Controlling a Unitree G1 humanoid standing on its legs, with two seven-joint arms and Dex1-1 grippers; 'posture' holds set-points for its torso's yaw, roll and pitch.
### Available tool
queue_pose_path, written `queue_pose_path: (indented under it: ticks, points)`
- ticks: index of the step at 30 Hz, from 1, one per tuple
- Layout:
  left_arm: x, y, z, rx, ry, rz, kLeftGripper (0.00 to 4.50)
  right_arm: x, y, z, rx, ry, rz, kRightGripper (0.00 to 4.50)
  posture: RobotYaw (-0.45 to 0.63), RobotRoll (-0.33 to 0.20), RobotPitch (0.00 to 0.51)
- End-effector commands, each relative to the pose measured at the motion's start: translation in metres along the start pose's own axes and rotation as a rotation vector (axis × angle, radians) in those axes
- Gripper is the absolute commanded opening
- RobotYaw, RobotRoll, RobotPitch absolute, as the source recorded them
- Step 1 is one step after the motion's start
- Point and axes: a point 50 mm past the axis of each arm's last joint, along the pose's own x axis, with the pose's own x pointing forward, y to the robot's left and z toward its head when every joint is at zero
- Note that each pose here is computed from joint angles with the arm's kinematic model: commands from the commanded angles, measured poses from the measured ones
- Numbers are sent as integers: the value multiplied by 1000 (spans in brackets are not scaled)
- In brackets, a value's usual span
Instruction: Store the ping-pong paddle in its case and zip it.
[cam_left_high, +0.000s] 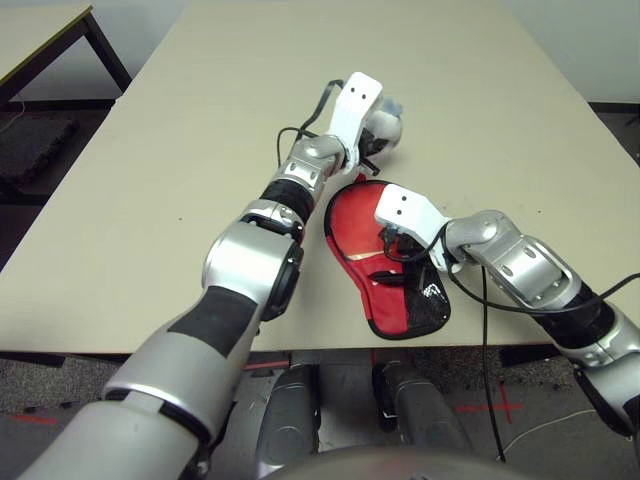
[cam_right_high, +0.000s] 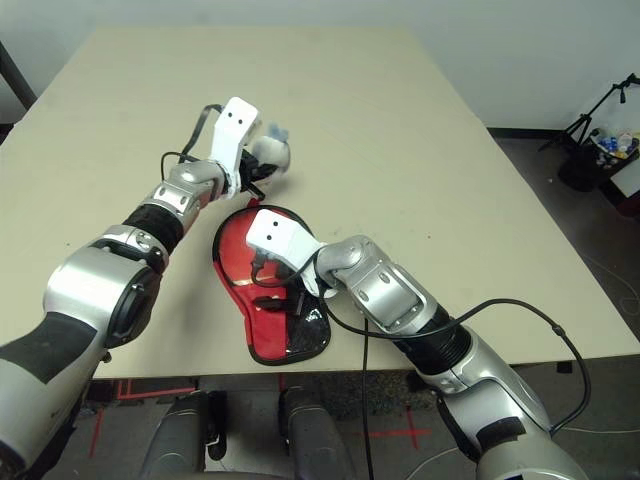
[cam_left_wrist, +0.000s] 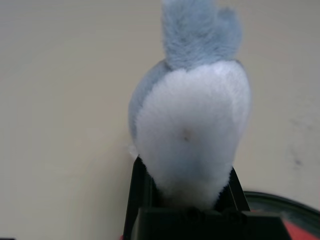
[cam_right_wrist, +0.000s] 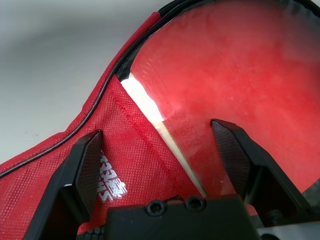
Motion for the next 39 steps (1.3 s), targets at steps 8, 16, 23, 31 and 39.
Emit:
queue_pose_path:
  ticks: [8,16,23,31,39]
  points:
    - [10,-32,-9,-28,10,-202,573,14,7,-25,99,106,30,4500,-106,0,186]
    - [8,-33,-14,-39,15,-242,572,16,4,-23,97,96,24,4500,-95,0,179]
    - [-1,-20,8,-33,-66,-336,2669,17,1,-22,98,90,14,4500,-83,0,168]
    - [-26,19,21,53,-71,-334,4459,18,-6,-21,94,86,4,4500,-62,0,147]
    - [-49,45,24,81,-68,-327,4459,18,-11,-20,87,83,-5,4500,-50,0,129]
